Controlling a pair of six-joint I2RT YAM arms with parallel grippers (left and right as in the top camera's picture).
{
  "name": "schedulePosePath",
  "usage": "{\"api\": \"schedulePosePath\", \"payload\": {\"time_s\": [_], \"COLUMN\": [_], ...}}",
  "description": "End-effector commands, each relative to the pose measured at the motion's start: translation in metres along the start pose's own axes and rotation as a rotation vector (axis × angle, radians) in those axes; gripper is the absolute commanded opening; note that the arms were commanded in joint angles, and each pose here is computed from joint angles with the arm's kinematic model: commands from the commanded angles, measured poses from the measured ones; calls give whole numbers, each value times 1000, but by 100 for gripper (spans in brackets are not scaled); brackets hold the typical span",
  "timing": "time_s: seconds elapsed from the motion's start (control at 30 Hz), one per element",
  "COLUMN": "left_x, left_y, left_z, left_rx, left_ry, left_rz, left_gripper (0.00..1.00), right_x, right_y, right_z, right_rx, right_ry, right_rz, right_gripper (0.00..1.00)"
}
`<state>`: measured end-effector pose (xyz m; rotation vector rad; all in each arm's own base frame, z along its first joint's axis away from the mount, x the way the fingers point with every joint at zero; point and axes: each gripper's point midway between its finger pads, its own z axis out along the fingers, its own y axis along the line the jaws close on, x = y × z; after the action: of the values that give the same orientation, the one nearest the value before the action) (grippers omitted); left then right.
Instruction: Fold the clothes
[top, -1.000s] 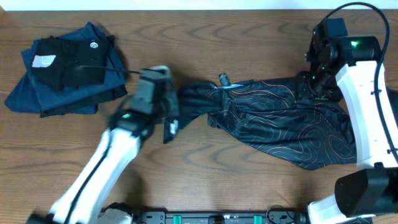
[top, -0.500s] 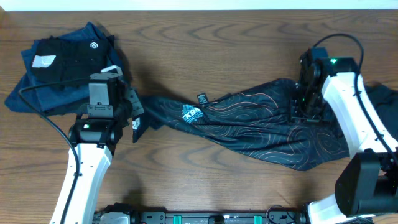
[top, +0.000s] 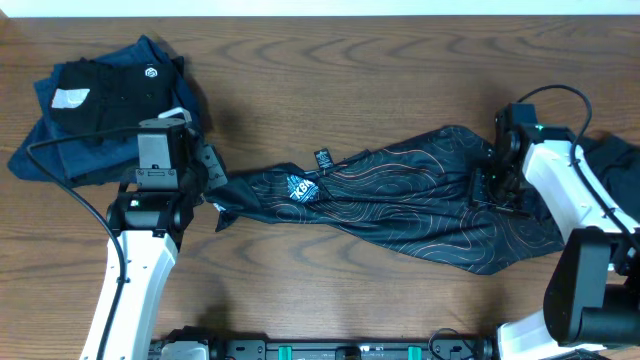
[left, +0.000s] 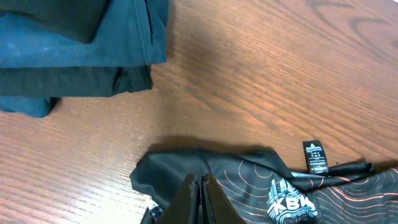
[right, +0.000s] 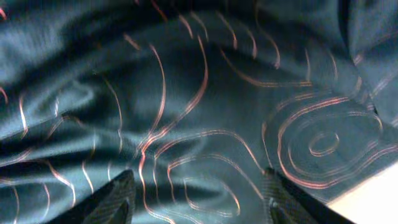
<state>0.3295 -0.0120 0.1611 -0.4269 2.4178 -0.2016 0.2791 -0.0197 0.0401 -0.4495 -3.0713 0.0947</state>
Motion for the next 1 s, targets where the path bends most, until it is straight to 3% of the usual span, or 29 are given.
{"api": "schedulePosePath", "payload": {"time_s": [0.0, 0.17, 0.3, 0.6, 0.77, 0.87, 0.9, 0.97], "left_x": [1, 21, 34, 50, 60, 70, 74, 79], "left_y": [-1, -7, -4, 2, 6, 5, 4, 4], "left_z": [-4, -4, -4, -4, -7, -10, -11, -12], "left_rx": [10, 57, 48, 25, 9, 22, 28, 29], "left_ry": [12, 99, 148, 213, 258, 304, 320, 341], "left_rz": [8, 4, 0, -5, -8, -15, -17, -22], "left_gripper": [6, 6, 6, 6, 7, 17, 31, 43], "right_x": [-1, -3, -12, -90, -143, -167, -176, -193], "right_y": [-1, 1, 4, 27, 55, 60, 62, 64], "right_z": [11, 30, 43, 46, 38, 18, 7, -21], "right_rx": [2, -9, -24, -118, -251, -266, -267, -256], "right_ry": [-19, -57, -114, -423, -610, -660, -679, -707], "right_rz": [21, 22, 26, 42, 29, 28, 18, -13], "right_gripper": [60, 53, 34, 22, 27, 26, 28, 32]}}
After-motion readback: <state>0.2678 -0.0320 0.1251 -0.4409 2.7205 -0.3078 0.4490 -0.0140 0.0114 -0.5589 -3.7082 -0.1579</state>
